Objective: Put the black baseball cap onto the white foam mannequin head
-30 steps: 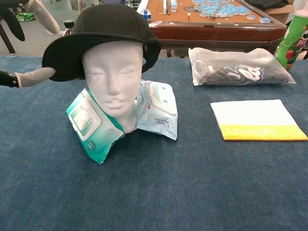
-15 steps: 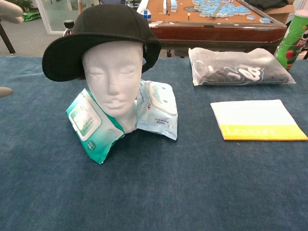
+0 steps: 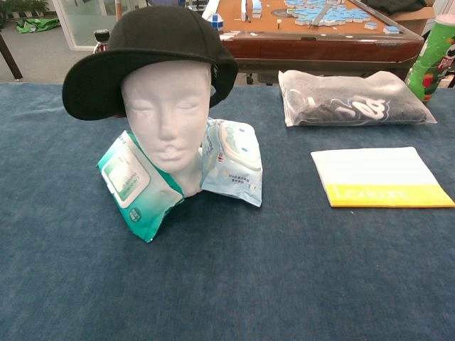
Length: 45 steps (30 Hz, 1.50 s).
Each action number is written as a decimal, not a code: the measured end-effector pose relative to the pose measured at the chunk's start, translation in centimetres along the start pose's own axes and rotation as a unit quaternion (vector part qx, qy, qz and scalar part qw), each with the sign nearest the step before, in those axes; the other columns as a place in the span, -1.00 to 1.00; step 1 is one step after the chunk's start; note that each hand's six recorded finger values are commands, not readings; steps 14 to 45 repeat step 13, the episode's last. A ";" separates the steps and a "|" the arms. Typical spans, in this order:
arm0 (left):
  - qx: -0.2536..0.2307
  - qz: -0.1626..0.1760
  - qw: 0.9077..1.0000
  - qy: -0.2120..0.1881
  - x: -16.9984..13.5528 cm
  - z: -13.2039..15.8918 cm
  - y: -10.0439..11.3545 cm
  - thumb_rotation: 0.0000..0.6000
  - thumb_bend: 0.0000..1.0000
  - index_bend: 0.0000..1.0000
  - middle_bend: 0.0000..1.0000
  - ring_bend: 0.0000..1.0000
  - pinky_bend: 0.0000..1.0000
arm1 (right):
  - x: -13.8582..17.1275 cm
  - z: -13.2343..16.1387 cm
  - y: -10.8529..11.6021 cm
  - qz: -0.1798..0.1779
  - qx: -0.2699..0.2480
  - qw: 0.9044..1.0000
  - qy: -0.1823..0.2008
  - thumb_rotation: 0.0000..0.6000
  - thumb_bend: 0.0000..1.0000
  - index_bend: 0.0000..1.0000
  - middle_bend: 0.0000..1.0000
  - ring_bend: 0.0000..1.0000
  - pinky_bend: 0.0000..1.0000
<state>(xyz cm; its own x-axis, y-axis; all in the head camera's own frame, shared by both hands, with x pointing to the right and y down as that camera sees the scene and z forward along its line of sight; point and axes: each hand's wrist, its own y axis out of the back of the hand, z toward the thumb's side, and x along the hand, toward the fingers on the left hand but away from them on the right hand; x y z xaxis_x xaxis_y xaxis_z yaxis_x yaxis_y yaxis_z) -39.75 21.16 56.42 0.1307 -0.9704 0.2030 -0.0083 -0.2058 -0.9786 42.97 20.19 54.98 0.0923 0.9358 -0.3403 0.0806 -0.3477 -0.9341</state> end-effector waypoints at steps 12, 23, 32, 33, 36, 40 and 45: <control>0.017 -0.074 0.997 0.031 -1.3 -4.0 -0.2 1.00 -0.83 0.12 0.09 -0.22 0.10 | -0.2 -0.4 -0.2 -0.003 0.008 1.000 -0.014 1.00 -1.00 -0.73 -0.64 -0.76 -0.39; 0.016 -0.073 0.997 0.036 -1.3 -4.3 -0.2 1.00 -0.83 0.12 0.09 -0.22 0.10 | -0.2 -0.4 -0.1 -0.004 0.008 1.000 -0.014 1.00 -1.00 -0.73 -0.64 -0.76 -0.39; 0.016 -0.073 0.997 0.036 -1.3 -4.3 -0.2 1.00 -0.83 0.12 0.09 -0.22 0.10 | -0.2 -0.4 -0.1 -0.004 0.008 1.000 -0.014 1.00 -1.00 -0.73 -0.64 -0.76 -0.39; 0.016 -0.073 0.997 0.036 -1.3 -4.3 -0.2 1.00 -0.83 0.12 0.09 -0.22 0.10 | -0.2 -0.4 -0.1 -0.004 0.008 1.000 -0.014 1.00 -1.00 -0.73 -0.64 -0.76 -0.39; 0.016 -0.073 0.997 0.036 -1.3 -4.3 -0.2 1.00 -0.83 0.12 0.09 -0.22 0.10 | -0.2 -0.4 -0.1 -0.004 0.008 1.000 -0.014 1.00 -1.00 -0.73 -0.64 -0.76 -0.39; 0.016 -0.073 0.997 0.036 -1.3 -4.3 -0.2 1.00 -0.83 0.12 0.09 -0.22 0.10 | -0.2 -0.4 -0.1 -0.004 0.008 1.000 -0.014 1.00 -1.00 -0.73 -0.64 -0.76 -0.39; 0.016 -0.073 0.997 0.036 -1.3 -4.3 -0.2 1.00 -0.83 0.12 0.09 -0.22 0.10 | -0.2 -0.4 -0.1 -0.004 0.008 1.000 -0.014 1.00 -1.00 -0.73 -0.64 -0.76 -0.39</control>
